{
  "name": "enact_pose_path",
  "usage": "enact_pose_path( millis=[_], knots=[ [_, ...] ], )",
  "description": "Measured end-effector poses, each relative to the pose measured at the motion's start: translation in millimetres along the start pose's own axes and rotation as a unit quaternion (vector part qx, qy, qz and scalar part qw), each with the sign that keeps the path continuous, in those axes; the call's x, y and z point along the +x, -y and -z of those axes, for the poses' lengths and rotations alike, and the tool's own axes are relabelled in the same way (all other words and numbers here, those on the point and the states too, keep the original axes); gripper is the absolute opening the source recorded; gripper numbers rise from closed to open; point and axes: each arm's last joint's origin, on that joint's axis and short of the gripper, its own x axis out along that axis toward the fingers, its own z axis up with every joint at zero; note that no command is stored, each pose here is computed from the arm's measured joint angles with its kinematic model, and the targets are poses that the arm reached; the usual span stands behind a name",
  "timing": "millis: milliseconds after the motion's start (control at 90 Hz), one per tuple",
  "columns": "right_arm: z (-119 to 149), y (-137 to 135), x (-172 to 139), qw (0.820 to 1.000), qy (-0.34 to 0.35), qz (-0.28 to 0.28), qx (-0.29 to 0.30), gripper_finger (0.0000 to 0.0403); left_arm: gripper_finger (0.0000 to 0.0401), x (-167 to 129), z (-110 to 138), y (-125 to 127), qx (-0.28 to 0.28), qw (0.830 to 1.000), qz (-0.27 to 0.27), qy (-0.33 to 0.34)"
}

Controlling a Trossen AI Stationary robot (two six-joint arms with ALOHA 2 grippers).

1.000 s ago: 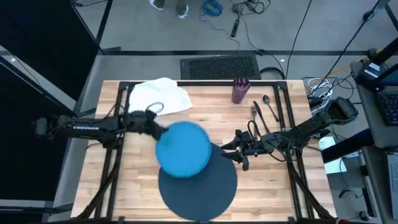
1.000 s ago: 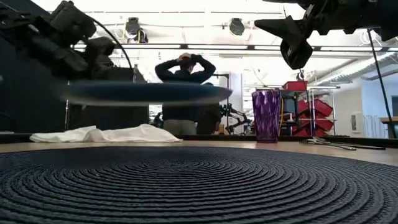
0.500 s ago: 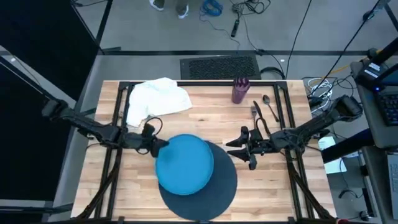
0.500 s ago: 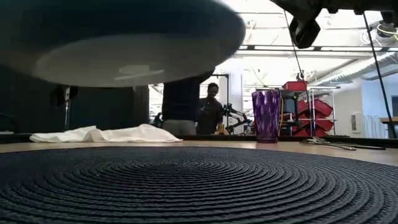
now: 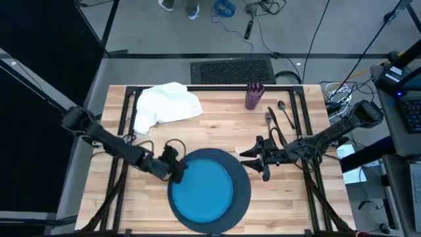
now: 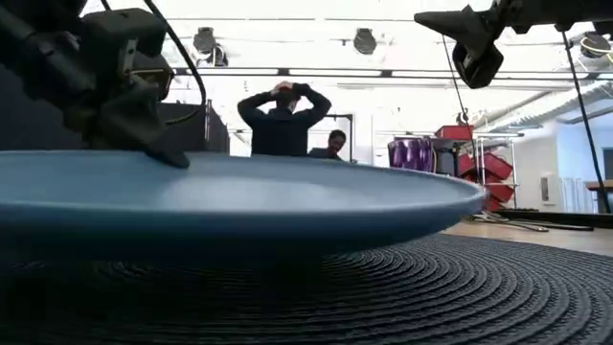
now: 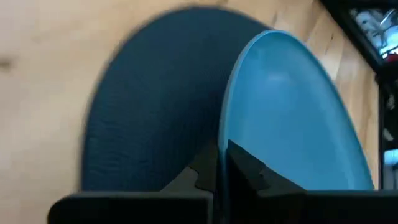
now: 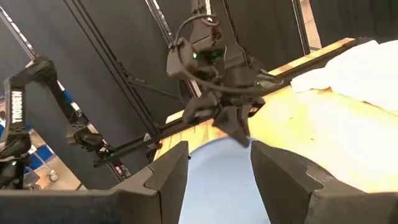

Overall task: Set table place
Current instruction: Put the plate on the place mat

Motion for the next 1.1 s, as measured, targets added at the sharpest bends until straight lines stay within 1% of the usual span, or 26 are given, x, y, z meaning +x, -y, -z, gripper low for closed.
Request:
enact_pose_path(
  millis=[178,344,678,756,856,1100],
  knots=[
    [2,-3,-1,1.0,0.0,0.001,0.003,0.0162,0.0,11,3,11,0.016,1.0,-0.004,-0.005],
    [3,-5,-3,1.0,-0.002,-0.004,0.006,0.0162,0.0,15,4,18,0.029,1.0,0.0,-0.009],
    [5,-9,-5,1.0,-0.002,-0.003,0.01,0.0162,0.0002,14,4,19,0.03,0.999,0.003,-0.01],
    [5,-9,-5,1.0,-0.002,-0.003,0.011,0.0162,0.0013,14,4,19,0.033,0.999,0.004,-0.01],
    [5,-9,-5,1.0,-0.002,-0.003,0.011,0.0162,0.0037,14,4,21,0.052,0.999,0.011,-0.006],
    [5,-9,-5,1.0,-0.002,-0.003,0.011,0.0162,0.0095,14,1,26,0.043,0.998,0.038,0.005]
  ],
)
